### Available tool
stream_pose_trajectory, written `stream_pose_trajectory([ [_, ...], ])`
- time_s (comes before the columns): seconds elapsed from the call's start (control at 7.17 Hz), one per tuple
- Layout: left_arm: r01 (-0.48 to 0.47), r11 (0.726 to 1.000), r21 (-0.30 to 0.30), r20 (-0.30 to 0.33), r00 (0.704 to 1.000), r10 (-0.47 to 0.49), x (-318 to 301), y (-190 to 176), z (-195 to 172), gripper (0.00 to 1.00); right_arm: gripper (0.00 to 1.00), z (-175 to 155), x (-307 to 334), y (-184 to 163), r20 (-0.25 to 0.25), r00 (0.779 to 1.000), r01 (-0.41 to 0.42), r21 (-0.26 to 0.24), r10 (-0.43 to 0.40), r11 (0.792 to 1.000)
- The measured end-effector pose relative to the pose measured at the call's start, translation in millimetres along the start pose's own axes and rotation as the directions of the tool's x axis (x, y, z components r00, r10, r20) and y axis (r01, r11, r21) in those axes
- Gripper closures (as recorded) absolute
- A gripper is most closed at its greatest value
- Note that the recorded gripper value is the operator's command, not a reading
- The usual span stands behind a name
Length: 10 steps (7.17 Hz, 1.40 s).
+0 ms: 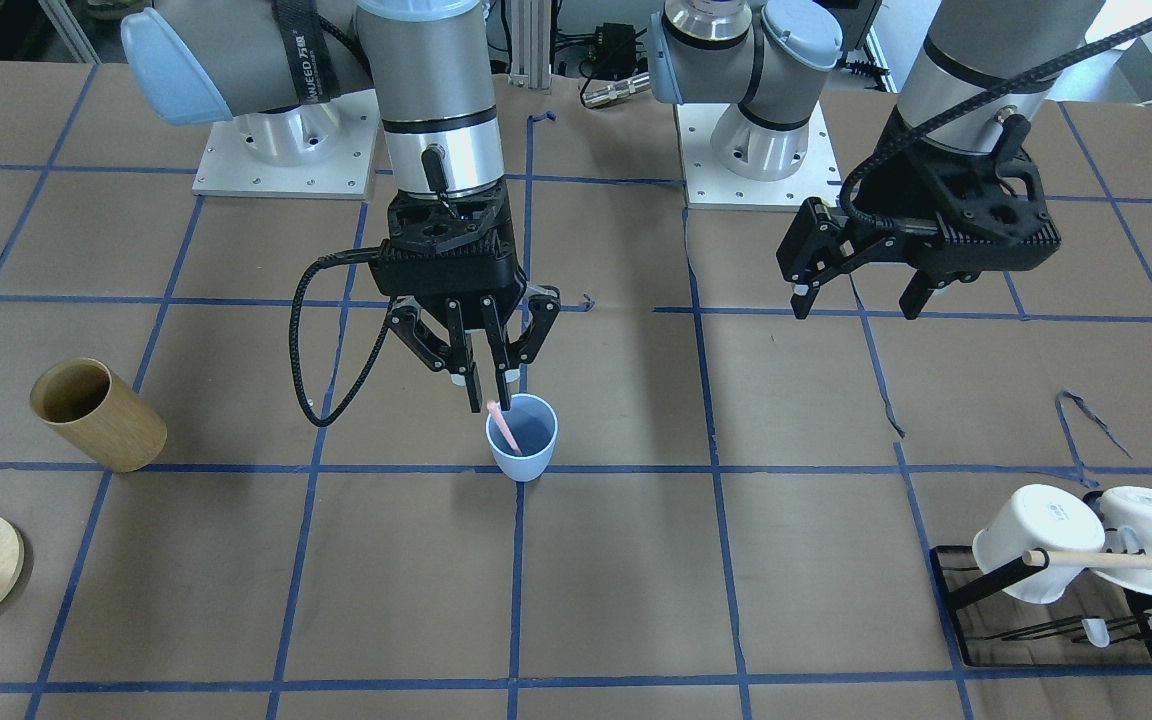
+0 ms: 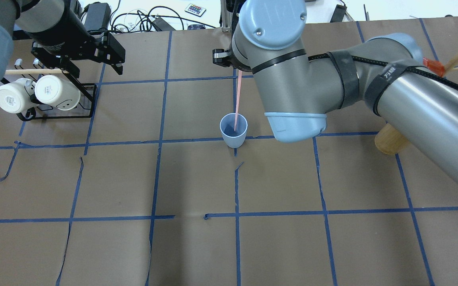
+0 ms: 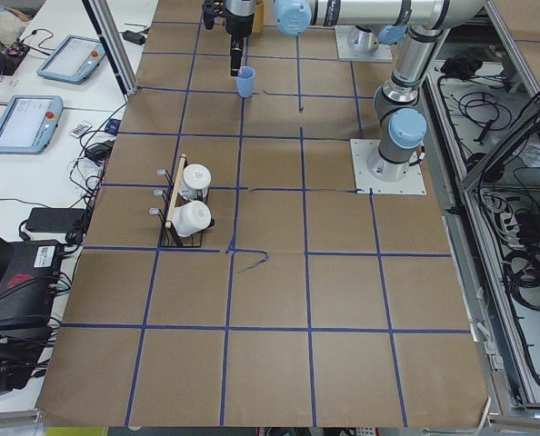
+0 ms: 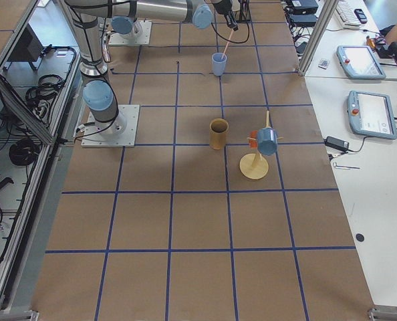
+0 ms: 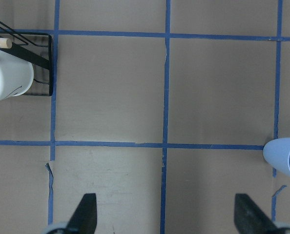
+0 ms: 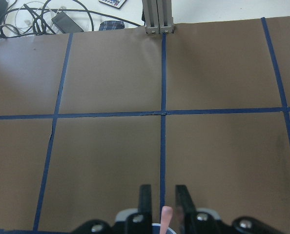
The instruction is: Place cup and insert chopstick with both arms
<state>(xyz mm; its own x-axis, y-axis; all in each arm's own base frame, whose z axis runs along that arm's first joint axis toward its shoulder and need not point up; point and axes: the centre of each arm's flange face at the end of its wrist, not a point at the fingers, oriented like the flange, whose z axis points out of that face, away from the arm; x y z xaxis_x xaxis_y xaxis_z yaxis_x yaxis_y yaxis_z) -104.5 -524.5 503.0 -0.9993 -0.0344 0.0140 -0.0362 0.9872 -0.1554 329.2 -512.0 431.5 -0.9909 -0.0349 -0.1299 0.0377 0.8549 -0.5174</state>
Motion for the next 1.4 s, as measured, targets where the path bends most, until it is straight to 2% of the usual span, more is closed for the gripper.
stream_pose_trajectory([
  [0.28, 0.000, 1.000, -0.003, 0.000, 1.000, 0.000, 0, 0, 1, 0.00, 0.00, -6, -2, -3, 0.000, 1.000, -0.005, 0.014, 0.005, 1.000],
  [0.42, 0.000, 1.000, -0.002, 0.000, 1.000, 0.000, 1, 0, 1, 0.00, 0.00, -13, -2, -9, -0.019, 1.000, 0.001, 0.012, -0.001, 1.000],
  [0.56, 0.000, 1.000, -0.001, -0.001, 1.000, 0.000, 1, 0, 0, 0.00, 0.00, -20, 1, -18, -0.062, 0.998, 0.005, -0.025, -0.007, 1.000],
  [0.84, 0.000, 1.000, 0.006, 0.001, 1.000, 0.000, 1, 0, -3, 0.00, 0.00, -35, 17, -38, -0.139, 0.990, -0.012, -0.166, -0.011, 0.986],
  [0.98, 0.000, 1.000, 0.007, 0.004, 1.000, 0.000, 1, 0, -4, 0.00, 0.00, -39, 32, -45, -0.163, 0.987, -0.042, -0.240, 0.002, 0.970],
  [1.12, -0.001, 1.000, 0.006, 0.006, 1.000, 0.001, 1, 0, -3, 0.00, 0.00, -39, 53, -49, -0.174, 0.984, -0.078, -0.309, 0.025, 0.948],
  [1.4, -0.002, 1.000, 0.002, 0.009, 1.000, 0.002, 2, 0, -2, 0.00, 0.00, -38, 112, -51, -0.210, 0.977, -0.140, -0.447, 0.048, 0.883],
])
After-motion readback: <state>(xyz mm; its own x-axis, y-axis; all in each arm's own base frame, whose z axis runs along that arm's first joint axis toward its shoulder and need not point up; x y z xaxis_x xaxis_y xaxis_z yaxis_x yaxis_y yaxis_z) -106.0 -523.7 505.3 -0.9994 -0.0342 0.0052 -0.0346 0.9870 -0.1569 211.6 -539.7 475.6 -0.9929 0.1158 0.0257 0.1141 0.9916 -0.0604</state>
